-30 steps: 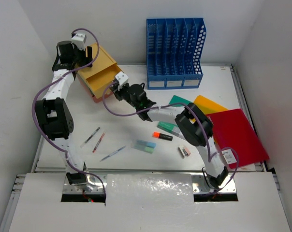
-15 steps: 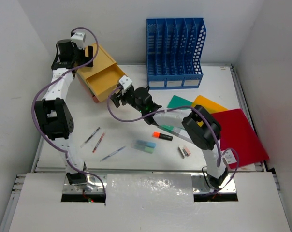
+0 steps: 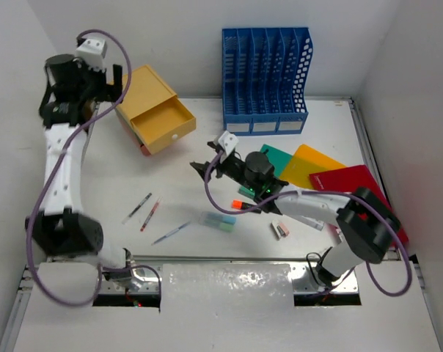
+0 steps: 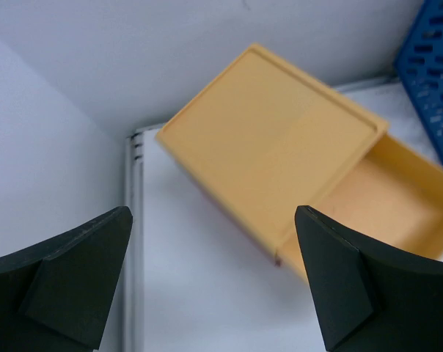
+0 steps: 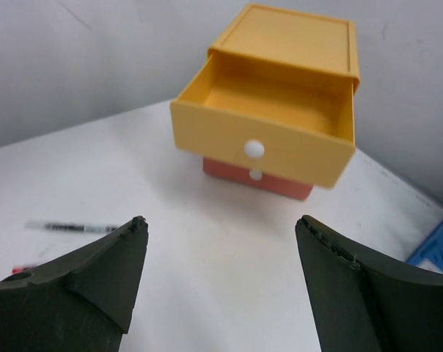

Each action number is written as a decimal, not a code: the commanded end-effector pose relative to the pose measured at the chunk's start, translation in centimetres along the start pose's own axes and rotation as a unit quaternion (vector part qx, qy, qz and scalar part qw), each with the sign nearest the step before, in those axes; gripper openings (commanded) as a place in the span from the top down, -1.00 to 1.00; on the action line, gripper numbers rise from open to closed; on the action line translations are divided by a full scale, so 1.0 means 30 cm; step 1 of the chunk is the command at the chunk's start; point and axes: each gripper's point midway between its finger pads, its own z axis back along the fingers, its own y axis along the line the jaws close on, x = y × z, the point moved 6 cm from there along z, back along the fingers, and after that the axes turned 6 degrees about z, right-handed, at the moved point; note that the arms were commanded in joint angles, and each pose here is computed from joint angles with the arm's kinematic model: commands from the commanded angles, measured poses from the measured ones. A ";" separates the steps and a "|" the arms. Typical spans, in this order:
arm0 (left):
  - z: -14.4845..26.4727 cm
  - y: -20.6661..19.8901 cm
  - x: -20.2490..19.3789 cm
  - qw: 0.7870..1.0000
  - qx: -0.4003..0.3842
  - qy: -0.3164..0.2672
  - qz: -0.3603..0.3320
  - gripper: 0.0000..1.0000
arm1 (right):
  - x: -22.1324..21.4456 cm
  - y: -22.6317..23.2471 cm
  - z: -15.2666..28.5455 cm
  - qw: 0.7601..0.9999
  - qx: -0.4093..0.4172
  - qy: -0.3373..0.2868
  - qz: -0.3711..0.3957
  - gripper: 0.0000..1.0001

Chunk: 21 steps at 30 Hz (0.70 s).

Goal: Organize the desk

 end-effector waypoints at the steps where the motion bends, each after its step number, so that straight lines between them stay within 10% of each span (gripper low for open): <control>1: 0.211 0.041 -0.111 0.998 0.012 0.053 -0.037 -0.83 | 0.003 0.016 0.092 1.000 -0.001 -0.006 -0.005 -0.59; 8: 0.355 0.076 -0.677 0.954 -0.062 0.277 -0.100 -0.78 | -0.033 0.025 0.220 1.000 0.000 0.014 0.017 -0.64; 21: 0.269 -0.048 -1.051 0.922 -0.147 0.322 -0.158 -0.72 | -0.108 0.021 0.312 0.998 -0.014 0.036 0.050 -0.67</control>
